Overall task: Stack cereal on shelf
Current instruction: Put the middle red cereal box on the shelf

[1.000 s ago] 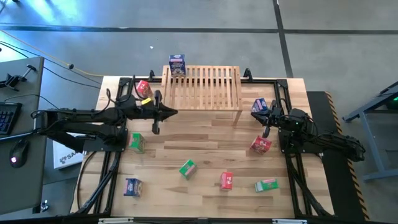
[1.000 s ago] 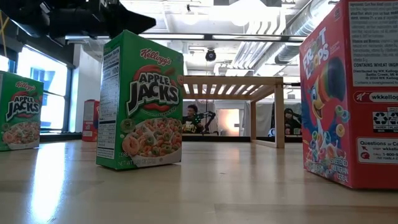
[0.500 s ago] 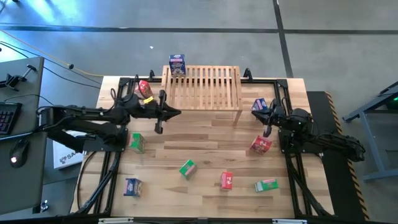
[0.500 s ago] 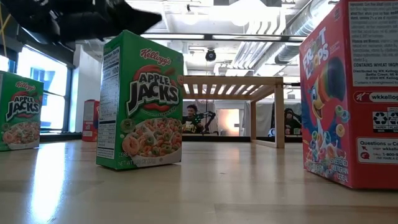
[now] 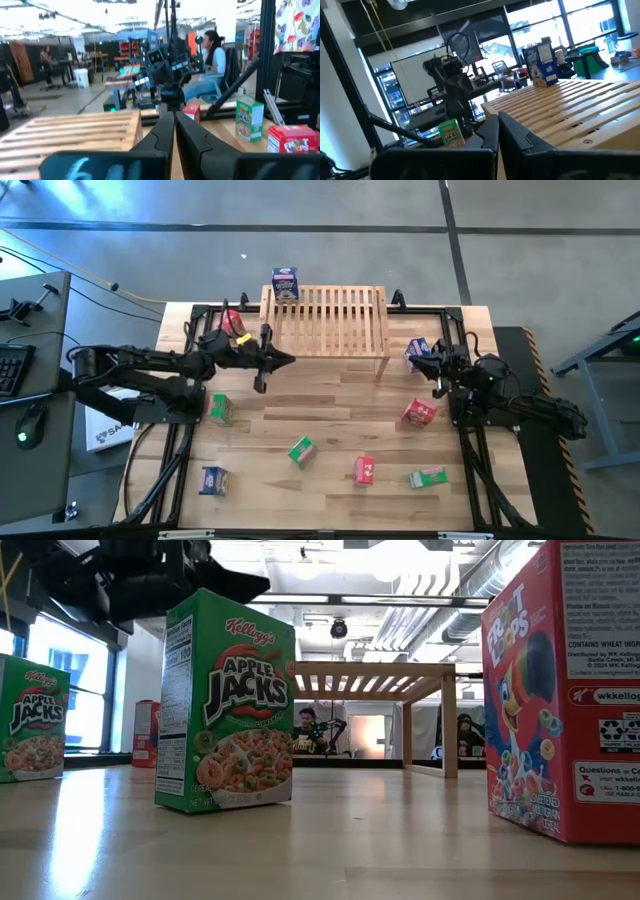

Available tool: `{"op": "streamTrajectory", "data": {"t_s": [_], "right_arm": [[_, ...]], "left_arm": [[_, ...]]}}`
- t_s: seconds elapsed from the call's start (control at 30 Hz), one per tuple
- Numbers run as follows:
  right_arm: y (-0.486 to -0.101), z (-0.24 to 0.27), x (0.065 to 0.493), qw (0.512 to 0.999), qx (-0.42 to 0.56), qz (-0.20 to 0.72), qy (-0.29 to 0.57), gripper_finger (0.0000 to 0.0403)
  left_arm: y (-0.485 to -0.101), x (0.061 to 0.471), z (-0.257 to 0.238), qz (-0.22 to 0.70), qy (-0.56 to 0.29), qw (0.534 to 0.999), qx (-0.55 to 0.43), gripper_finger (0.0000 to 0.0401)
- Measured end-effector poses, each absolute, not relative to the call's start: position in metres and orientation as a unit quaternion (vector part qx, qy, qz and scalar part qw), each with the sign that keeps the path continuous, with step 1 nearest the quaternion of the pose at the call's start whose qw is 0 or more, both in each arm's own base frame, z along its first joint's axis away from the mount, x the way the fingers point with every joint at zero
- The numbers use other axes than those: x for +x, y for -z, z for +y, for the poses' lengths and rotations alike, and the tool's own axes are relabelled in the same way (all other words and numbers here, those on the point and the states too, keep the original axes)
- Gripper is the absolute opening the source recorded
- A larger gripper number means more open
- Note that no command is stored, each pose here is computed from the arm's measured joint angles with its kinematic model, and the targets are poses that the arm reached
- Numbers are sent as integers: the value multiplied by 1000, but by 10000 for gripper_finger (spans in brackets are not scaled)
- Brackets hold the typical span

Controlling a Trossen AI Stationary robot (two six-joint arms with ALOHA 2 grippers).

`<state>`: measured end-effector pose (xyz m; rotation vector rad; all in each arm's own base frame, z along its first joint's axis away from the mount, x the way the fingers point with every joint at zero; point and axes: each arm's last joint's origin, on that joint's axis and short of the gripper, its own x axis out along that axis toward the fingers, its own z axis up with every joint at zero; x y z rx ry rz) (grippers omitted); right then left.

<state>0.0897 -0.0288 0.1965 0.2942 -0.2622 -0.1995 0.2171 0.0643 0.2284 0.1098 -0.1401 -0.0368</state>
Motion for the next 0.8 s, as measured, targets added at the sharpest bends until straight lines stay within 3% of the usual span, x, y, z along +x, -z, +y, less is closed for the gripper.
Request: {"op": "streamTrajectory", "data": {"t_s": [0.33,0.57,0.67,0.8], "right_arm": [[-207,-26,87,975,114,-179,70,0],[-206,-27,88,971,147,-174,71,2],[-204,-28,91,975,143,-147,82,20],[-215,-30,95,978,163,-86,95,78]], "left_arm": [[-229,213,77,-69,-13,995,68,10],[-230,212,78,-73,-14,994,74,10],[-230,212,79,-73,-17,994,75,10],[-230,211,82,-73,-24,994,73,10]]}}
